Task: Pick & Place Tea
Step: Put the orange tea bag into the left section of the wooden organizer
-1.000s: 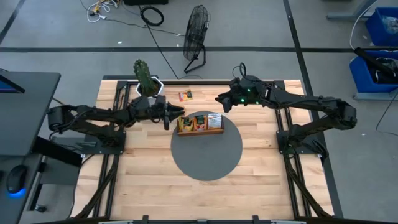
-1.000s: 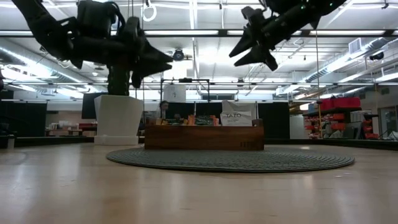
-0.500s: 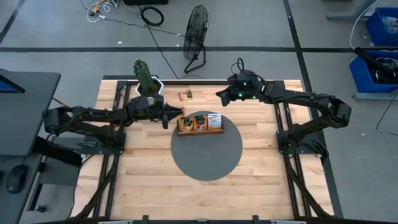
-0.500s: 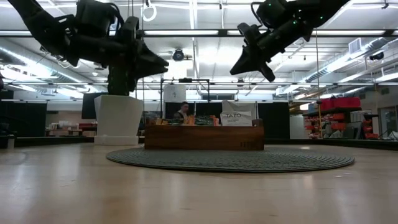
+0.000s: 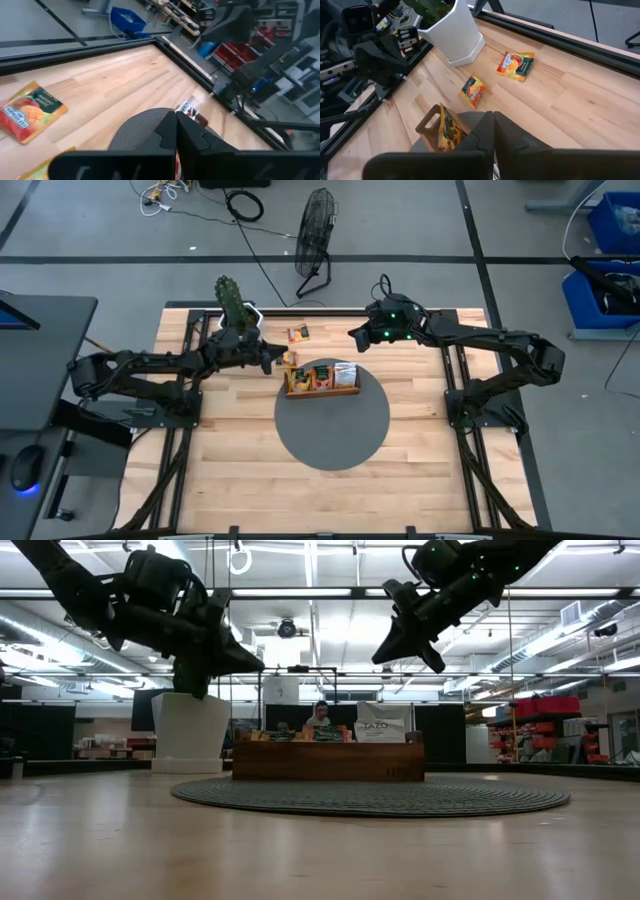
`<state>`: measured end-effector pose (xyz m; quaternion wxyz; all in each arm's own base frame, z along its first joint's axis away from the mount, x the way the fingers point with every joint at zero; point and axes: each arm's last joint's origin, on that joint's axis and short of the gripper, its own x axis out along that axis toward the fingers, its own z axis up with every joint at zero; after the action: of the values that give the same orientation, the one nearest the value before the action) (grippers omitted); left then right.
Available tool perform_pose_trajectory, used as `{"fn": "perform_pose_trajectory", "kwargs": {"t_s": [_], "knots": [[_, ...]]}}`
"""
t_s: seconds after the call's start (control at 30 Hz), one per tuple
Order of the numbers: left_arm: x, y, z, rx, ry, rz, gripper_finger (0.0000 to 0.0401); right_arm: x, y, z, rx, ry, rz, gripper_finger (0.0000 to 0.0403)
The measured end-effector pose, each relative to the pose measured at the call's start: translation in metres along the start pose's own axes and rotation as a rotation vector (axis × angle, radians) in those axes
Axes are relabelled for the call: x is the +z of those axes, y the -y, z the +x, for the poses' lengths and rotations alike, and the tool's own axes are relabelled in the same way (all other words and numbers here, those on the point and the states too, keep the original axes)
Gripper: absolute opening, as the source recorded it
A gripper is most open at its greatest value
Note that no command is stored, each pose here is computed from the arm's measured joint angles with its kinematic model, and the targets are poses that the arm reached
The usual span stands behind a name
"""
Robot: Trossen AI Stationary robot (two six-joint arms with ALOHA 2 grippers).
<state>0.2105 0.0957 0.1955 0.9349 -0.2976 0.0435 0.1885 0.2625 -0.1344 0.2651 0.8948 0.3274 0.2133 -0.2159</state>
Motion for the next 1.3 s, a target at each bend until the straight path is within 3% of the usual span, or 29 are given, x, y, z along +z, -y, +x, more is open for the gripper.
{"fn": "perform_pose_trajectory", "kwargs": {"t_s": [0.37,0.6,0.87,1.1,1.3], "knots": [[-0.021,0.008,-0.001,0.222,-0.003,-0.204,0.0002,0.001,0.003,0.000,-0.012,-0.001,-0.033,0.0011],[-0.025,0.011,-0.002,0.234,-0.012,-0.214,0.0002,0.005,0.010,-0.002,-0.025,0.008,-0.065,0.0012],[-0.017,0.016,0.002,0.205,-0.072,0.009,0.0001,0.008,0.018,-0.004,-0.050,0.010,-0.107,0.0012],[0.016,0.034,0.016,0.267,-0.212,0.167,0.0001,0.005,0.022,-0.004,-0.073,-0.027,-0.119,0.0012],[0.049,0.053,0.029,0.236,-0.276,0.342,0.0001,0.003,0.024,-0.005,-0.088,-0.056,-0.141,0.0010]]}}
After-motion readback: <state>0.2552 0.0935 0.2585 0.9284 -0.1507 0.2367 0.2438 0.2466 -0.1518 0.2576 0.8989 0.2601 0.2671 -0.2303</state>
